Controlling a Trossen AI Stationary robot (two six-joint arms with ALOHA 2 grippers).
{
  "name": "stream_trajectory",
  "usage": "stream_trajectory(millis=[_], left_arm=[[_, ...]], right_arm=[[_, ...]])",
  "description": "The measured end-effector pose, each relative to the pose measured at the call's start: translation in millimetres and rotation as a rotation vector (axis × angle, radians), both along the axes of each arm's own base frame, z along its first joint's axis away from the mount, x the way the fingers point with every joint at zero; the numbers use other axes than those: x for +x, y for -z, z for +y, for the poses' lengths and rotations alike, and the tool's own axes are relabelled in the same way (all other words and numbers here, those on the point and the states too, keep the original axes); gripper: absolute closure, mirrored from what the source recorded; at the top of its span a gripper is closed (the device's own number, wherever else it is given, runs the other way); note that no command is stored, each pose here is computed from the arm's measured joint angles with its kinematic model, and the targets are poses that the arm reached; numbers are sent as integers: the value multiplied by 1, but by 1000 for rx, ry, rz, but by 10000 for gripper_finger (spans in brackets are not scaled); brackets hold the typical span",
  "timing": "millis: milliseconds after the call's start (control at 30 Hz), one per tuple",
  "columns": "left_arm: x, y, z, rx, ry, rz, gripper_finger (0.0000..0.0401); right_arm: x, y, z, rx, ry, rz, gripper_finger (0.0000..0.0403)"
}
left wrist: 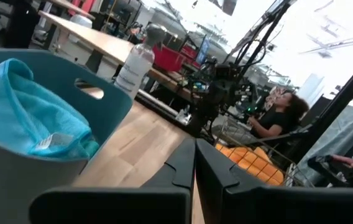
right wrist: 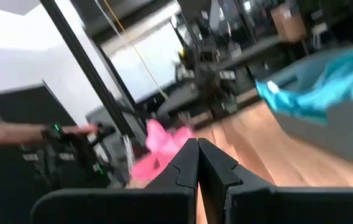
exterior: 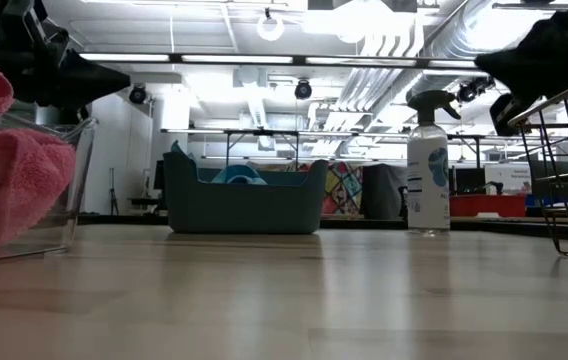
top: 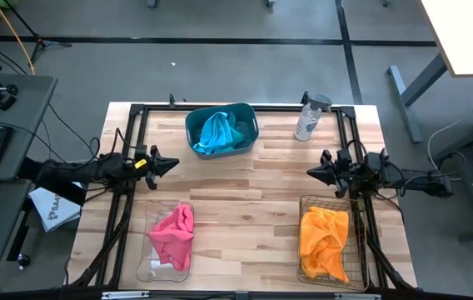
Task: Sort microfiber towel by color & place in baskets
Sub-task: Return to Home Position
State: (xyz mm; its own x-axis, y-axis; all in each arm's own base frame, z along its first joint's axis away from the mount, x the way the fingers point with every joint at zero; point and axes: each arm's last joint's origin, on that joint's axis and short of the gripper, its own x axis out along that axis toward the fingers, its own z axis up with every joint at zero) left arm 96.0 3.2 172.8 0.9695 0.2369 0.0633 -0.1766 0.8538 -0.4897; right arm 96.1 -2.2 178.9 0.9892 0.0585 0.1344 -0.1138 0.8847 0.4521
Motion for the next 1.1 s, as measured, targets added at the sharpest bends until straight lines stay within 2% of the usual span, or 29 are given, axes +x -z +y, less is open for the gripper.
stream_trajectory(millis=[933,967,1100], left_arm=[[0,0,0,0,2,2,401],[0,0,0,0,2,2,401],[0,1,0,0,2,9,401]], right_arm=[[1,4,0,3,-1,47,402],[1,4,0,-9,2,46,402],[1,4,-2,-349,89,34,402]])
